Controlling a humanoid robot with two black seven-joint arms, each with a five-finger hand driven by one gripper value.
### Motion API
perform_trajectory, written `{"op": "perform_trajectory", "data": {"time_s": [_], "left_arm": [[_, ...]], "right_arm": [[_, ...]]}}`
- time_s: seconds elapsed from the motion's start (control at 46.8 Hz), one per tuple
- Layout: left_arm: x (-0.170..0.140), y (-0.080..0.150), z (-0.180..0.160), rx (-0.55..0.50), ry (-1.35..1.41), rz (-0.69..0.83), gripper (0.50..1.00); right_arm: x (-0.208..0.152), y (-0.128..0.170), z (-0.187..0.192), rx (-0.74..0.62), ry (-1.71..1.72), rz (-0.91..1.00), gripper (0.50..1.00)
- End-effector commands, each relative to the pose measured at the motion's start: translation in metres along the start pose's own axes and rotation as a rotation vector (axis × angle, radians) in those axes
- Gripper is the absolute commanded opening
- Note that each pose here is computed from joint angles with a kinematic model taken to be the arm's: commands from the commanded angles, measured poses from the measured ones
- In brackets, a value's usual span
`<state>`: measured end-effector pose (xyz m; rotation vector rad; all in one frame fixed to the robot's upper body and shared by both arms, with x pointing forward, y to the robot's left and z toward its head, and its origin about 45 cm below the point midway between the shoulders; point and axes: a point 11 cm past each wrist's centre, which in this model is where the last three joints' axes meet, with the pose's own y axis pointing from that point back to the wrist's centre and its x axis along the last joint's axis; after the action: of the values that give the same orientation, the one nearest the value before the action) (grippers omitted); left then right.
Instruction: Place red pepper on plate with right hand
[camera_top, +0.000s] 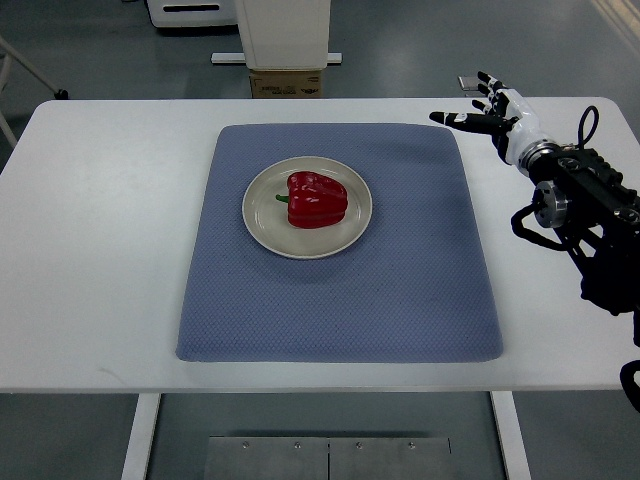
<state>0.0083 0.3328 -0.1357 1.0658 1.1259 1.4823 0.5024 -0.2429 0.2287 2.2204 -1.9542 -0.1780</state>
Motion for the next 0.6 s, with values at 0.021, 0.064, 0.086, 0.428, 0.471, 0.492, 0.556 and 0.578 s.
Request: {"op": "perform_trajectory", "data": {"time_s": [0.021, 0.064, 0.086, 0.428, 0.471, 0.492, 0.556, 0.578], "left_arm": [[0.000, 0.000, 0.000, 0.001, 0.000, 0.000, 1.000], [0.000, 0.000, 0.000, 0.001, 0.000, 0.000, 1.000], [0.000, 0.000, 0.000, 0.001, 0.000, 0.000, 1.000], [0.000, 0.000, 0.000, -0.001, 0.000, 0.000, 1.000], [0.000, 0.000, 0.000, -0.001, 0.000, 0.000, 1.000], [0.000, 0.000, 0.000, 0.001, 0.000, 0.000, 1.000], [0.000, 0.000, 0.000, 0.001, 0.000, 0.000, 1.000], [0.000, 0.000, 0.000, 0.001, 0.000, 0.000, 1.000]], "right_arm": [[0.004, 0.002, 0.001, 0.040, -0.028, 0.010, 1.000], [0.007, 0.003, 0.002, 0.051, -0.054, 0.018, 1.000], [0.008, 0.003, 0.001, 0.057, -0.072, 0.022, 1.000], [0.007, 0.008, 0.016, 0.090, -0.200, 0.048, 1.000], [0.003, 0.007, 0.016, 0.091, -0.206, 0.041, 1.000], [0.002, 0.007, 0.016, 0.092, -0.210, 0.038, 1.000], [0.001, 0.007, 0.016, 0.091, -0.223, 0.038, 1.000], [0.002, 0.008, 0.017, 0.091, -0.225, 0.040, 1.000]]}}
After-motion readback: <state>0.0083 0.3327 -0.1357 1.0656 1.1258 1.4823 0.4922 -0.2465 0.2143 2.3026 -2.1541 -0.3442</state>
